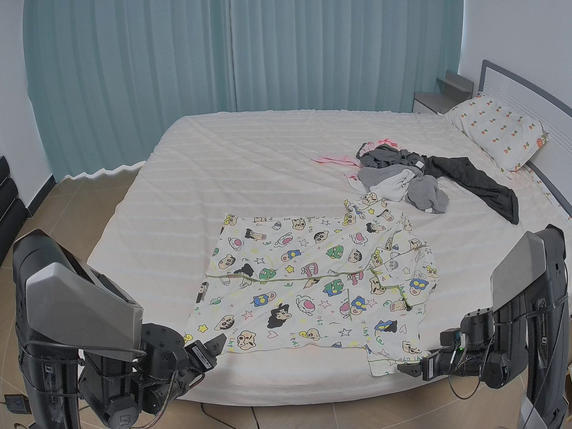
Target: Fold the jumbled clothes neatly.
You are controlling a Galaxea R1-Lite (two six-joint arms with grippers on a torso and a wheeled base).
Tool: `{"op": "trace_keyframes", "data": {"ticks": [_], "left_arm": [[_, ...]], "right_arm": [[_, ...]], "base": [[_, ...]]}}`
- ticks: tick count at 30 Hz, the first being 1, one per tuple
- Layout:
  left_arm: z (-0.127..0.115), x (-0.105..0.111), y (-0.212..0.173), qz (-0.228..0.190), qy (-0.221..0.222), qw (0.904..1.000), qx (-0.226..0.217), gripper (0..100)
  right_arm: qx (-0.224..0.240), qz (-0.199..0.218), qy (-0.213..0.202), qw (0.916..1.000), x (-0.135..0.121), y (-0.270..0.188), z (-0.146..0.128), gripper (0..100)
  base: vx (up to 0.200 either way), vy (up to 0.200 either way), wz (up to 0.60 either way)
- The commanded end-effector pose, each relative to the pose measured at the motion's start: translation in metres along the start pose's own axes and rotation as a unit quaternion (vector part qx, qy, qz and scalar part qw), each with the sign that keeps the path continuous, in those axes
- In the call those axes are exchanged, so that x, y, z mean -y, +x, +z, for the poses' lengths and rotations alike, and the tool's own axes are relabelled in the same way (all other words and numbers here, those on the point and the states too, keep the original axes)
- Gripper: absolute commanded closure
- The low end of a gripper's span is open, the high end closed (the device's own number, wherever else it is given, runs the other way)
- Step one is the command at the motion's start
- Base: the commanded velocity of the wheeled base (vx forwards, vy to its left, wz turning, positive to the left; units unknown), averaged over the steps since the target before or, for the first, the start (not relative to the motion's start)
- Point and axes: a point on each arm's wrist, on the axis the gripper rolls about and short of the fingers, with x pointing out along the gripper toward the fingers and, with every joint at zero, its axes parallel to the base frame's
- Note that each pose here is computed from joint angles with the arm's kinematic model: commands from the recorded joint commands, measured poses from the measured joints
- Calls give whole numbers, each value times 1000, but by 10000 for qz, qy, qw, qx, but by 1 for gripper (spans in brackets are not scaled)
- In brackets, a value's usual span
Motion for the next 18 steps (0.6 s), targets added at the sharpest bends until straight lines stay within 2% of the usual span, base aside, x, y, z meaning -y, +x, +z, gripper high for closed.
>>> {"op": "trace_keyframes", "data": {"ticks": [1,6,7,10,15,18], "left_arm": [[1,2,1,-82,-35,9999,62,0],[2,3,1,-94,-40,9999,70,0],[2,3,1,-94,-40,9999,70,0],[2,2,1,-78,-42,9999,76,0],[2,1,1,-63,-48,9999,80,0],[2,1,1,-51,-39,10000,74,0]], "right_arm": [[60,26,-31,10000,-1,5,1,0],[78,89,-106,9999,-2,16,1,0],[99,95,-117,9998,-3,17,2,100],[169,153,-228,9995,-7,20,5,100],[151,108,-110,9998,-2,18,4,100],[61,336,-32,9994,-1,13,1,100]], "base": [[0,0,0],[0,0,0],[0,0,0],[0,0,0],[0,0,0],[0,0,0]]}}
